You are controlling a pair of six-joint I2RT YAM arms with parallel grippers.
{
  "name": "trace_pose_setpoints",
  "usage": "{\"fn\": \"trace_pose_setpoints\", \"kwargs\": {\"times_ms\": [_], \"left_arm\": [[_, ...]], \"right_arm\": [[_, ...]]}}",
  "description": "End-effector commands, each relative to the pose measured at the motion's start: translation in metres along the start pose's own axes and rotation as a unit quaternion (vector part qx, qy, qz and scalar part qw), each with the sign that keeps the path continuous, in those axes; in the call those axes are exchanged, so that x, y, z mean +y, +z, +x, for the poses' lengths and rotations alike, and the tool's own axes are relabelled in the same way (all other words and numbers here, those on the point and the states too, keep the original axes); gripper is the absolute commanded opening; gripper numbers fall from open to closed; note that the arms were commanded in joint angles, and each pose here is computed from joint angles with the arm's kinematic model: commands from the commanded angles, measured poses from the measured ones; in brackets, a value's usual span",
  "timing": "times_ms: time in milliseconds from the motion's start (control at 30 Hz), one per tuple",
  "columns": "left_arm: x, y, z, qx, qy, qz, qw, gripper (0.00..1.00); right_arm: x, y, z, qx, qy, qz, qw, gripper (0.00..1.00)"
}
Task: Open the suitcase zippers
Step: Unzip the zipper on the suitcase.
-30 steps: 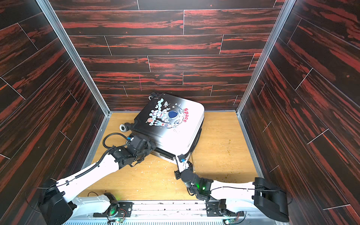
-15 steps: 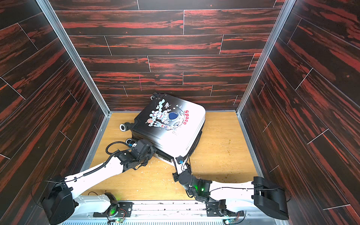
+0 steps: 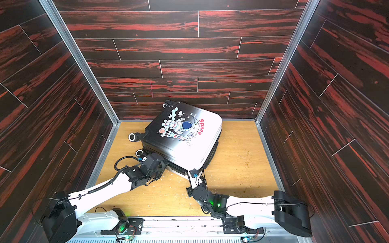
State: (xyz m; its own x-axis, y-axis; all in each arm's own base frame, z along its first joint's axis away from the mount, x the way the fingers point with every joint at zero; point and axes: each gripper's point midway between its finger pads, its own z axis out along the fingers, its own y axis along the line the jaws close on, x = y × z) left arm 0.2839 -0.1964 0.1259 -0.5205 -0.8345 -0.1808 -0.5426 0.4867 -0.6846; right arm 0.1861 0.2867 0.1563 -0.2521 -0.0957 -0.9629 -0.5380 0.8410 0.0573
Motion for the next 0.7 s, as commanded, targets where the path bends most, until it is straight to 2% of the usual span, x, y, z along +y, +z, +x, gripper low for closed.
{"fn": "trace_pose_setpoints", "kwargs": {"times_ms": [0, 200, 500, 667], "left_arm": [[0.019, 0.007, 0.01, 0.018, 0.003, -0.016, 1.0, 0.62], [0.02, 0.021, 0.023, 0.041, -0.003, -0.004, 0.999, 0.62], [-0.025, -0.019, 0.016, 0.024, 0.045, 0.053, 0.997, 0.68], [-0.007, -0.004, 0.024, 0.036, 0.031, 0.03, 0.998, 0.66]], "right_arm": [[0.032, -0.012, -0.043, -0.053, 0.055, -0.065, 0.995, 0.0], [0.034, -0.013, -0.042, -0.051, 0.056, -0.069, 0.995, 0.0], [0.033, -0.013, -0.041, -0.05, 0.058, -0.068, 0.995, 0.0], [0.035, -0.012, -0.041, -0.051, 0.057, -0.07, 0.995, 0.0]]}}
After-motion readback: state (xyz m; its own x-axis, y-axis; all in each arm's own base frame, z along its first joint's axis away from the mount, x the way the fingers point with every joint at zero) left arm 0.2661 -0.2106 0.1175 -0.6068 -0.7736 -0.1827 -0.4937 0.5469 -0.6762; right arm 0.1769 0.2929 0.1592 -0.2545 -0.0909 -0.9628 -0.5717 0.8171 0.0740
